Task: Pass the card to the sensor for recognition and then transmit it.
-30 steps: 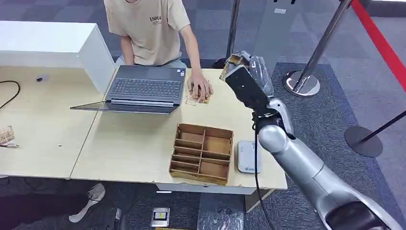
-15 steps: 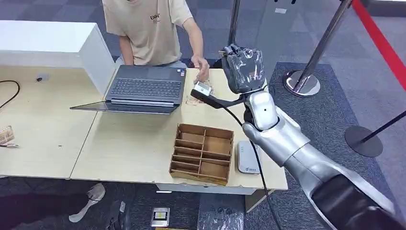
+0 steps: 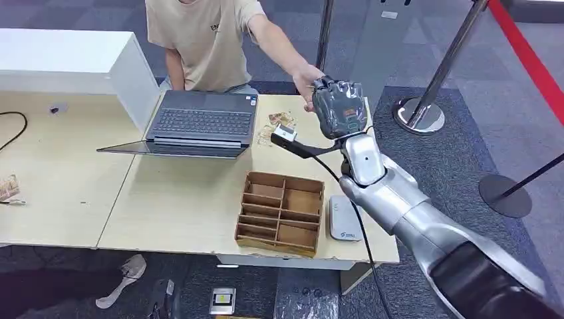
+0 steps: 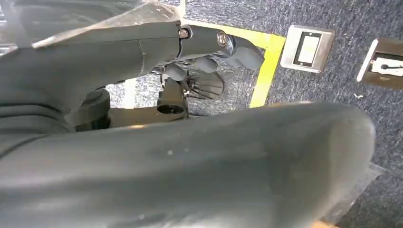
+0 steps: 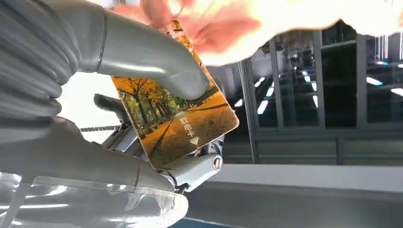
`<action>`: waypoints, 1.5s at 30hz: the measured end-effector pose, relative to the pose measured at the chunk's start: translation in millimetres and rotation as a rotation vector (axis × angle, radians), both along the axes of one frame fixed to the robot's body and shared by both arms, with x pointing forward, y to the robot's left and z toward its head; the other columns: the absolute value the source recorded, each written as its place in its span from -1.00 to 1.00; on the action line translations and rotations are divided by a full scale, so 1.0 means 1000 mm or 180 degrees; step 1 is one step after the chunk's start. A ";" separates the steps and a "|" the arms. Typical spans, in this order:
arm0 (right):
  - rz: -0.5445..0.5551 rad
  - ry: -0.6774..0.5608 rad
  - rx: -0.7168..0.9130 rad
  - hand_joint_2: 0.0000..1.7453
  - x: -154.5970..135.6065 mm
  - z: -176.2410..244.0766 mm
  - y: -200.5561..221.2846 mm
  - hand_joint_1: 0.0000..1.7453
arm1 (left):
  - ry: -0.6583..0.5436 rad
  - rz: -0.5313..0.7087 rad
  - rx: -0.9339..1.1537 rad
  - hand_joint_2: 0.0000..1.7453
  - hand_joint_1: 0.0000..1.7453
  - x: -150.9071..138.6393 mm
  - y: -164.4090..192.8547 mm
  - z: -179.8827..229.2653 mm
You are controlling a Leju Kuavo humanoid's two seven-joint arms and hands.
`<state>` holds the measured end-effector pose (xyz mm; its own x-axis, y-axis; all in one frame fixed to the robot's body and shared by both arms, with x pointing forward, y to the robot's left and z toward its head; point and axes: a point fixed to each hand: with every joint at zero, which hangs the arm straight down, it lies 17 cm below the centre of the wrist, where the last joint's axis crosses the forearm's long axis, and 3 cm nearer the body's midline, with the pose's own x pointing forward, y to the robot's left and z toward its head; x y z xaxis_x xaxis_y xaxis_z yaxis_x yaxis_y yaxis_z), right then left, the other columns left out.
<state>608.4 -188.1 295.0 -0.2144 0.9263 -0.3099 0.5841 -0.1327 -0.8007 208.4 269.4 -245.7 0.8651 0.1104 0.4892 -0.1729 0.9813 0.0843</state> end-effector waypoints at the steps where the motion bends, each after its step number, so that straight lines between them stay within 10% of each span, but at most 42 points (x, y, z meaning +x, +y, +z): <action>1: 0.0001 0.0014 0.0001 1.00 0.000 -0.003 0.000 -1.00 | 0.0002 0.0001 0.0000 -1.00 -1.00 0.000 0.000 0.000; 2: 0.0000 0.0029 -0.0002 -1.00 -0.001 -0.006 0.000 -1.00 | 0.0003 0.0001 0.0000 -1.00 -1.00 -0.001 0.000 0.000; 23: 0.0345 0.0103 0.1089 -1.00 -0.037 -0.012 -0.003 -1.00 | 0.0066 -0.0025 0.0023 -1.00 -1.00 -0.019 -0.001 -0.006; 33: 0.0686 0.0961 0.3762 -1.00 -0.092 -0.060 -0.033 -1.00 | 0.0029 0.0182 0.0041 -1.00 -1.00 -0.042 0.006 -0.010; 40: 0.1287 0.1367 0.4458 -1.00 -0.150 -0.076 -0.011 -1.00 | 0.0070 0.0320 0.0038 -1.00 -1.00 -0.051 0.012 -0.012; 41: 0.1344 0.1391 0.4503 -1.00 -0.157 -0.076 -0.010 -1.00 | 0.0077 0.0335 0.0036 1.00 -1.00 -0.051 0.013 -0.013; 45: 0.1534 0.1405 0.4678 -1.00 -0.177 -0.069 -0.006 -1.00 | 0.0106 0.0353 0.0041 1.00 -1.00 -0.053 0.016 -0.013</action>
